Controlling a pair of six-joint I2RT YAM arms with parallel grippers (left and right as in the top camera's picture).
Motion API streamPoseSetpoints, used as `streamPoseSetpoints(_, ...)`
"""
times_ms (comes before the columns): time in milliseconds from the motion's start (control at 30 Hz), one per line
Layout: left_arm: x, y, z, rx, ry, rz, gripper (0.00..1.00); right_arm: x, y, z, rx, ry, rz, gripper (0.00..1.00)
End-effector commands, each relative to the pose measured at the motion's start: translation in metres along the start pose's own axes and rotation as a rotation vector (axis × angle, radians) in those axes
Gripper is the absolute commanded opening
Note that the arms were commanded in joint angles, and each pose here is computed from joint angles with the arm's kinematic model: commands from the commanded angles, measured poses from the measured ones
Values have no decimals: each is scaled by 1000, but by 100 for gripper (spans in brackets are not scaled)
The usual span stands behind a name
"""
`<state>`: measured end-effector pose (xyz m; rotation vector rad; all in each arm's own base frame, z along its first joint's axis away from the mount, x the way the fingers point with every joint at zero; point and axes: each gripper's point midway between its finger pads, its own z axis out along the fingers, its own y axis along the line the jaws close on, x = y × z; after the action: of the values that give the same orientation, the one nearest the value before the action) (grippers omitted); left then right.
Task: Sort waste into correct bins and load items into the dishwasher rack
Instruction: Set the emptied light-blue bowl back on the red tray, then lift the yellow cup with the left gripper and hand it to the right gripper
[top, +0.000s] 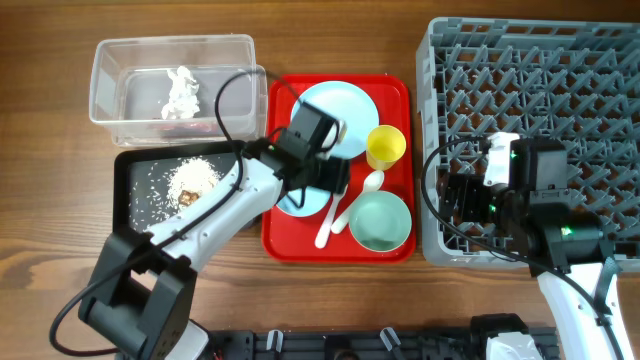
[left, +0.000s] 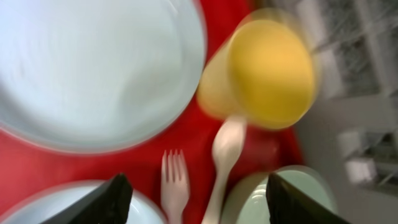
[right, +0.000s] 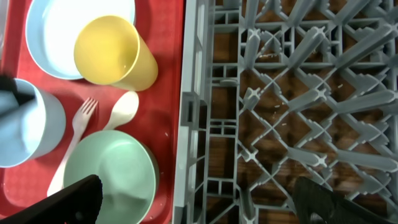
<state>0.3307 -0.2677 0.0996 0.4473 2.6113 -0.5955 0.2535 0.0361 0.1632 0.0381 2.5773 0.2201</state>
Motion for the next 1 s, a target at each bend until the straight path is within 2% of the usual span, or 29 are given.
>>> streamPoseSetpoints(0,-62,-25,-13,79,-226,-21,74,-7,5,-5,-21,-20,1,100)
streamPoseSetpoints(67,-73,-25,5,106,-264,-93,71,-7,5,-5,-21,-20,1,100)
streamPoseSetpoints(167,-52,-11,48,88,-174,-158,65,-7,5,-5,-21,-19,1,100)
streamPoseSetpoints(200,-43,-10,59,99,-138,-162,58,-7,5,-5,-21,-19,1,100)
streamPoseSetpoints(233,-37,-9,67,103,-110,-166,56,-7,5,-5,-21,-19,1,100)
streamPoseSetpoints(300,-25,-3,73,82,-65,-178,42,-7,5,-5,-21,-17,1,100)
streamPoseSetpoints(367,-12,1,74,59,-15,-191,11,-6,5,-5,-21,-16,1,100)
streamPoseSetpoints(400,-12,1,73,60,-16,-191,4,-6,5,-5,-21,-16,1,100)
streamPoseSetpoints(433,-15,0,70,63,-25,-189,4,-6,5,-5,-21,-16,1,100)
streamPoseSetpoints(500,-29,-3,50,162,-31,-278,4,-5,5,-5,-19,-11,3,100)
streamPoseSetpoints(600,-57,-15,-13,524,-10,-359,4,-41,10,-7,-49,-151,93,100)
streamPoseSetpoints(633,-61,-13,-29,629,8,-383,4,-50,29,-8,-153,-176,70,100)
streamPoseSetpoints(700,-64,-1,-62,826,79,-475,4,-43,95,-13,-562,-105,-67,100)
streamPoseSetpoints(733,-61,-6,-81,948,119,-453,4,-33,120,-20,-760,-52,-128,100)
streamPoseSetpoints(767,-58,-12,-90,1007,150,-436,4,-26,142,-28,-977,-17,-194,100)
streamPoseSetpoints(867,-49,-34,-87,1027,197,-402,4,-34,154,-22,-1150,-17,-212,100)
streamPoseSetpoints(967,-41,-54,-83,1042,240,-371,4,-60,157,-16,-1151,-111,-246,100)
